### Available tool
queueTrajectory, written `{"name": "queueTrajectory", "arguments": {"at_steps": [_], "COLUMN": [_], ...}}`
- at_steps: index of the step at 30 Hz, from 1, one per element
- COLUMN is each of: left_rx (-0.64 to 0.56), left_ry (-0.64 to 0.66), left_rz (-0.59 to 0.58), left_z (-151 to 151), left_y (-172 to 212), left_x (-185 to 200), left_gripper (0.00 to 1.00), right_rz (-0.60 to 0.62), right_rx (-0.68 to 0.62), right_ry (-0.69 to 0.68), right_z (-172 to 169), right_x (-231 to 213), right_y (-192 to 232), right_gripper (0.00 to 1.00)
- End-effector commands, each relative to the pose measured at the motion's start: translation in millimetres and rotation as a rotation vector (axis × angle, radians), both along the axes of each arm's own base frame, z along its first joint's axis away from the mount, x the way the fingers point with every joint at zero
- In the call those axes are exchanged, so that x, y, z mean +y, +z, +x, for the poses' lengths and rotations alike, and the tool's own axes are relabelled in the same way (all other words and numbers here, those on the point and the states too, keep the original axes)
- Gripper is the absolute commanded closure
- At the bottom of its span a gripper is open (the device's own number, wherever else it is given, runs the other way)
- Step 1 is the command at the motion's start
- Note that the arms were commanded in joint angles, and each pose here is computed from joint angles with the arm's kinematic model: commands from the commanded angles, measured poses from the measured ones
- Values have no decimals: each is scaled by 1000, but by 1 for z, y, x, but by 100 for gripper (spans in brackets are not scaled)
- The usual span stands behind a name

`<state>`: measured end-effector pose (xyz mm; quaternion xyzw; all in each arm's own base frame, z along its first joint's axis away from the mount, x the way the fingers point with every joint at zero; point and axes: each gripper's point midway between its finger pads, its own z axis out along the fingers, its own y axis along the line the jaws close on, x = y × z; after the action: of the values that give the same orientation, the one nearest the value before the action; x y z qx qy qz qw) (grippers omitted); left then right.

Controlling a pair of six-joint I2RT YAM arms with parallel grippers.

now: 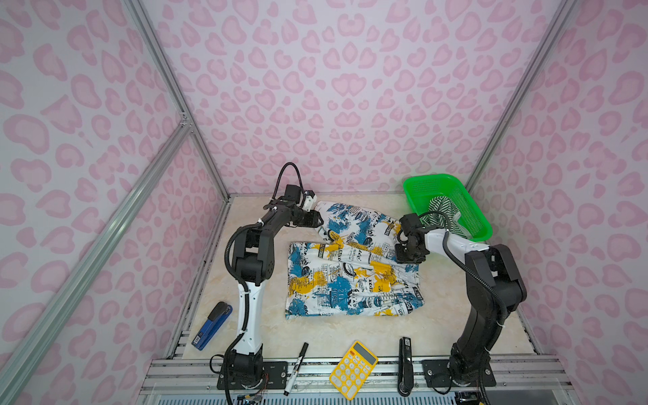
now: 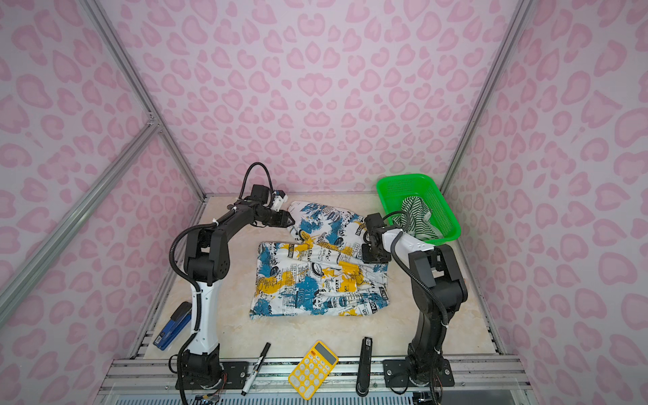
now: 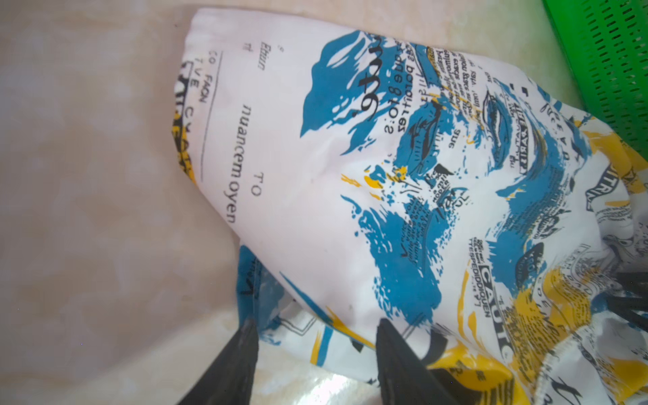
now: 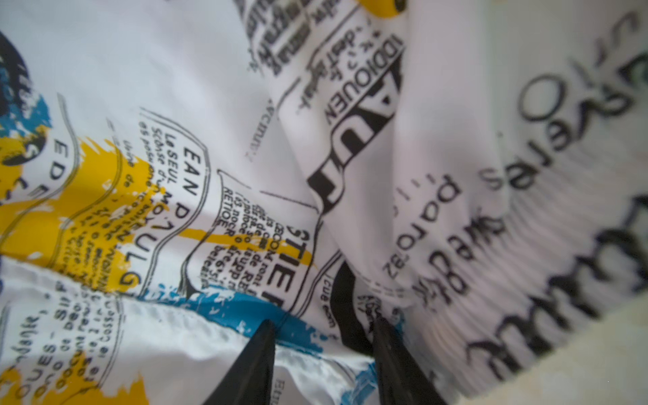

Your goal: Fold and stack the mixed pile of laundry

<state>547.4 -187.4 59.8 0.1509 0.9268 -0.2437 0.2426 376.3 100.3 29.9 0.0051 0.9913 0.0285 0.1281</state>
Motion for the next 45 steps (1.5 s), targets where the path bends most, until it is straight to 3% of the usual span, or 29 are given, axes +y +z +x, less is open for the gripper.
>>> {"name": "queueTrajectory", "arguments": {"at_steps": [1, 9, 13, 18, 21, 22, 26, 29, 34, 38, 41, 45], "left_rx": [-6, 62, 95, 173, 191, 191, 191, 151, 59, -2, 13, 9], "left_ry": [22, 37, -10, -129, -143, -140, -98, -5, 137, 156, 137, 179], "left_rz": [34, 58, 12, -135, -140, -138, -157, -150, -235, -272, -258, -199], "left_z": [8, 11, 2, -23, -29, -28, -23, -9, 8, 2, -11, -21], "left_y": [-3, -18, -23, -16, -18, -18, -13, 0, 50, 84, 88, 80], "left_x": [4, 7, -2, -26, -27, -26, -19, -1, 44, 72, 79, 89], "left_gripper": [43, 59, 58, 59, 61, 63, 88, 97, 97, 86, 77, 77], "right_rz": [12, 9, 17, 31, 36, 36, 32, 30, 18, 2, 11, 12], "right_rx": [9, 13, 19, 27, 26, 24, 24, 26, 37, 51, 61, 67], "right_ry": [-8, -12, -26, -35, -36, -37, -36, -39, -53, -62, -64, -59], "right_z": [-1, -4, -3, 1, 3, 3, 2, 2, 1, 1, 1, 1], "right_x": [1, -4, -7, -6, -5, -5, -7, -8, -14, -18, -16, -13], "right_y": [-5, -5, -9, -14, -14, -13, -13, -14, -19, -26, -29, -31], "right_gripper": [54, 54, 54, 55, 55, 55, 55, 56, 58, 59, 60, 60]}}
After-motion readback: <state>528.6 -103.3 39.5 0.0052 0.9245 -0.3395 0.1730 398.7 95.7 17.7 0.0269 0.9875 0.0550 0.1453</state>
